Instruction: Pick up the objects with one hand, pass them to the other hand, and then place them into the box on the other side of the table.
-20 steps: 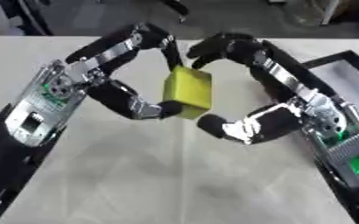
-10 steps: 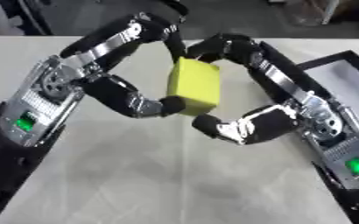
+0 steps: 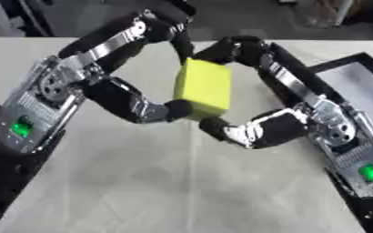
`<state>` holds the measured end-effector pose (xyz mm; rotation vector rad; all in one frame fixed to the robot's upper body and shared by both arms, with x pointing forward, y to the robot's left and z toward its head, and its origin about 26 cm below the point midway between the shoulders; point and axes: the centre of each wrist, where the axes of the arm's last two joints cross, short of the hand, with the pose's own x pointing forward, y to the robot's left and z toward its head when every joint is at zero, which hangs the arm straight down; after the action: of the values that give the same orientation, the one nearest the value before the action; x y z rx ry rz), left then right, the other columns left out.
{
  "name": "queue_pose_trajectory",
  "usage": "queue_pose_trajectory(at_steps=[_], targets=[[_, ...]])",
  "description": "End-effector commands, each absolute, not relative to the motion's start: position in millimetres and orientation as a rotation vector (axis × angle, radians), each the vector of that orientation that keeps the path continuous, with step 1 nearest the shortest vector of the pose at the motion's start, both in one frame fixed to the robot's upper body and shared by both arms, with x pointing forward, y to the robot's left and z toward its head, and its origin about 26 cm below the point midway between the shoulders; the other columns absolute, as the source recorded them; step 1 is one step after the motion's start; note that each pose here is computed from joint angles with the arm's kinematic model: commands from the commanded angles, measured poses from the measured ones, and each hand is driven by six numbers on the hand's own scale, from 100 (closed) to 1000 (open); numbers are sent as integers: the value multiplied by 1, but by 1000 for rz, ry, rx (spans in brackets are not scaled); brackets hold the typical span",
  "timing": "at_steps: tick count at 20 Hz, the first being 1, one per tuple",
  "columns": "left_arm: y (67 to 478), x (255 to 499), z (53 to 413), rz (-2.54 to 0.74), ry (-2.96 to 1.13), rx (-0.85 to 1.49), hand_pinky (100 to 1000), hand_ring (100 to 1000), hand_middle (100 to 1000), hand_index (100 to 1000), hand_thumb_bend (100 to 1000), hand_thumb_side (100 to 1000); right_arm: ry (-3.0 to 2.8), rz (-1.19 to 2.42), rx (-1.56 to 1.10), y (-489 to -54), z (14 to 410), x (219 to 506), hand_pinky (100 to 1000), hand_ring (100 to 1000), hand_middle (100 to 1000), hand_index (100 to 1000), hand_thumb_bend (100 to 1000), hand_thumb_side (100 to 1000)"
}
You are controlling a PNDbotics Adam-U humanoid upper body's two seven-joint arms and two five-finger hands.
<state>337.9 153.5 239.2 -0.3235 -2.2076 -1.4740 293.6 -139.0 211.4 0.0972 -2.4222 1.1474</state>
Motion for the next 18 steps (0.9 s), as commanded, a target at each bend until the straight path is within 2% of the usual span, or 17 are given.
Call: queue_pose_trajectory(at_steps=[1,3,7,14,18], targets=[[158,336,248,-1494,-2221,-292,792,556,491,559,394,289,-2449,1133,99,-139,219,290,715,665,673,742,394,424],[157,337,247,-1499,-2216,-288,793,557,492,560,393,290,-2446,1120,100,-138,220,290,710,659,665,723,376,412],[158,339,244,-1506,-2206,-269,794,562,495,564,393,291,-2442,1073,94,-139,220,291,684,621,607,599,306,328],[158,344,237,-1530,-2187,-232,799,591,529,604,419,312,-2446,987,75,-140,219,291,667,575,549,453,202,193],[158,345,237,-1560,-2188,-217,828,704,682,743,656,521,-2442,958,66,-140,219,291,662,559,528,349,187,112]])
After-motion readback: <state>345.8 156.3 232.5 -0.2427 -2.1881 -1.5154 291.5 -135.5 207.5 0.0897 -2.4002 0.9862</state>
